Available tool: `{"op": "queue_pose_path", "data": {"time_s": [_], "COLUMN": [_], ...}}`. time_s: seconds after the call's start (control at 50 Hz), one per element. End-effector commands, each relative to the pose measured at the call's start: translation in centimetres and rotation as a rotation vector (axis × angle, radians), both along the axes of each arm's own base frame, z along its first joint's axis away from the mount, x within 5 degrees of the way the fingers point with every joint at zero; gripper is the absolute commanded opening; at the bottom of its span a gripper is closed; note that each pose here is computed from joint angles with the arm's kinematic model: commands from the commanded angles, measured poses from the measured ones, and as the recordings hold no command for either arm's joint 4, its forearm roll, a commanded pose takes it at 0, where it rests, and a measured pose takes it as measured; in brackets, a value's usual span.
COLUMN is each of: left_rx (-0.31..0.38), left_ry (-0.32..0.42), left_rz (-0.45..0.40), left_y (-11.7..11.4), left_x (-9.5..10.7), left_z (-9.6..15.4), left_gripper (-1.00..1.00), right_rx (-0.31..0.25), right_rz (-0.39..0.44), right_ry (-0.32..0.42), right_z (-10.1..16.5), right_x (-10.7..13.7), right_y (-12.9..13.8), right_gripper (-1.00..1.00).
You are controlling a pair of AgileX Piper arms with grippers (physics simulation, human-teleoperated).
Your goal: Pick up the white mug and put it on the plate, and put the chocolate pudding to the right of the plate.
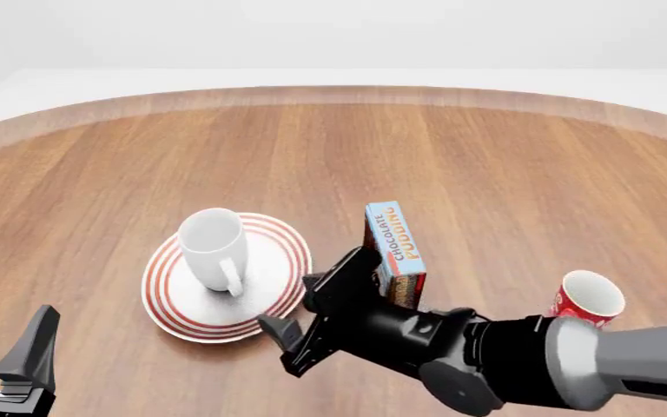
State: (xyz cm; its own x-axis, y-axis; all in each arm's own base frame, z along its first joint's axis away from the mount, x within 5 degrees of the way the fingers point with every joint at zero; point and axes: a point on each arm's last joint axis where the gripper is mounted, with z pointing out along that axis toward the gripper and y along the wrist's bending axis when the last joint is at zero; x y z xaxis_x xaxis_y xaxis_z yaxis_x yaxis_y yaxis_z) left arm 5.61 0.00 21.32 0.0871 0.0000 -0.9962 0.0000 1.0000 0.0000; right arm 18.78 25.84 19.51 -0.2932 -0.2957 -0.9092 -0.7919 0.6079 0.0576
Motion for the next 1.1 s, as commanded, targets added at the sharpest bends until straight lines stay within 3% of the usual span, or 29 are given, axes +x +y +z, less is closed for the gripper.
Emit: {"op": "queue_pose_path", "data": {"time_s": [0.02,0.68,1.1], "left_rx": [0.000,0.000,0.000], "left_ry": [0.000,0.000,0.000], "left_rz": [0.000,0.000,0.000], "left_y": [0.0,0.0,0.0], "left_x": [0.0,0.0,0.0], "left_z": [0.0,0.0,0.0], "left_gripper": [1.00,1.00,1.00], "right_rx": [0.000,-0.018,0.000], "right_rz": [0.001,-0.001,-0.013], "right_ry": [-0.012,-0.040,-0.061], "right_z": [0.4,1.5,2.0], "right_x": [-0.7,-2.5,-4.3], "right_y": [-1.1,-4.3,-7.3], "right_gripper": [1.00,1.00,1.00]}}
